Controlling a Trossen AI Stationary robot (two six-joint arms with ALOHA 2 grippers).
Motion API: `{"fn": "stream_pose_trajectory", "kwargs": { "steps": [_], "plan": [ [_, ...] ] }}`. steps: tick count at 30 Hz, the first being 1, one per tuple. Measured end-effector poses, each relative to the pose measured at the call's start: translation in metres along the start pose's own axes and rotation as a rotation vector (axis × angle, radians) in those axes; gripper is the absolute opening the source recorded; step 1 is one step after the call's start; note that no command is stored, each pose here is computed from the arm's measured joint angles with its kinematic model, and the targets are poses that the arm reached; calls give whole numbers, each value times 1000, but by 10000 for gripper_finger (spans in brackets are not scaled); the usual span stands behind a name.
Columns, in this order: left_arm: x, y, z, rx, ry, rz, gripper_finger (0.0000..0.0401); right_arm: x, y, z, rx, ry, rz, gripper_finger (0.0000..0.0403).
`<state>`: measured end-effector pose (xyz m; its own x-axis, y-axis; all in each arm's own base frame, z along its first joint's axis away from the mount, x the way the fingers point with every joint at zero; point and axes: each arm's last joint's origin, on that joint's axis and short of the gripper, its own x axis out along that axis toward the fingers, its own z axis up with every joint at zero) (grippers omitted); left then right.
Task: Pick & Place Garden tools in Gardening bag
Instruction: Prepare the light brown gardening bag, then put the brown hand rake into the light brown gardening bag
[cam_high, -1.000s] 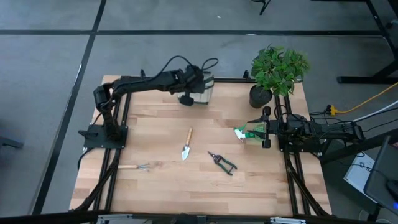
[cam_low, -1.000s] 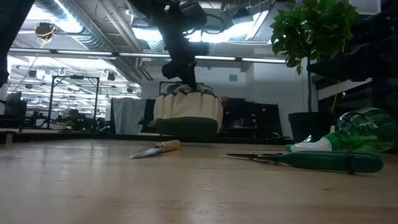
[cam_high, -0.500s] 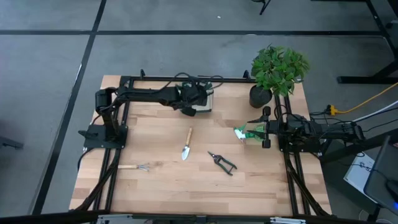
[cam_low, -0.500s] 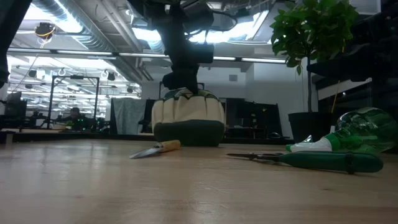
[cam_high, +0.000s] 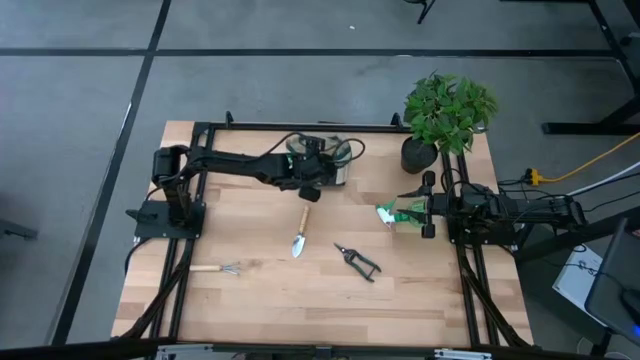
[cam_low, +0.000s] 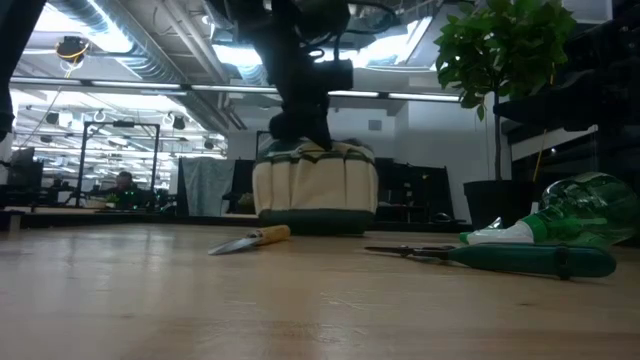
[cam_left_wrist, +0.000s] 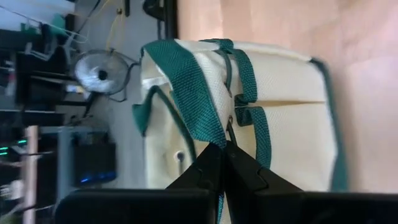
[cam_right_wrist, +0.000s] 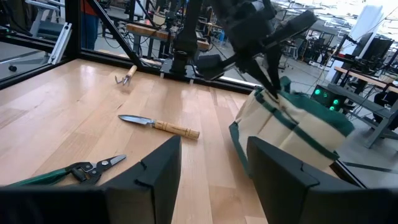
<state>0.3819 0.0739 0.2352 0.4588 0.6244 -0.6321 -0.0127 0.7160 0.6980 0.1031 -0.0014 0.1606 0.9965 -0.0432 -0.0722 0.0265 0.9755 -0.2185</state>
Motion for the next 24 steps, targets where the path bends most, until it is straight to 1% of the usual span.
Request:
{"fn": "stream_pose_trajectory", "kwargs": {
  "steps": [3,8,14,19,21,24],
  "plan": [
    [-1,-3,1,-31,-30,-52,15,0,0,0,0,0,0,186],
    [-2,-5,3,-38,-59,-108,45,0,0,0,0,0,0,186],
    [-3,-6,2,-27,-49,-136,101,0,0,0,0,0,0,186],
    [-7,-2,4,-46,-51,-164,148,0,0,0,0,0,0,186],
    [-9,-1,6,-43,-61,-191,163,0,0,0,0,0,0,186],
    [-14,5,11,-22,-73,-195,179,0,0,0,0,0,0,186]
  ]
}}
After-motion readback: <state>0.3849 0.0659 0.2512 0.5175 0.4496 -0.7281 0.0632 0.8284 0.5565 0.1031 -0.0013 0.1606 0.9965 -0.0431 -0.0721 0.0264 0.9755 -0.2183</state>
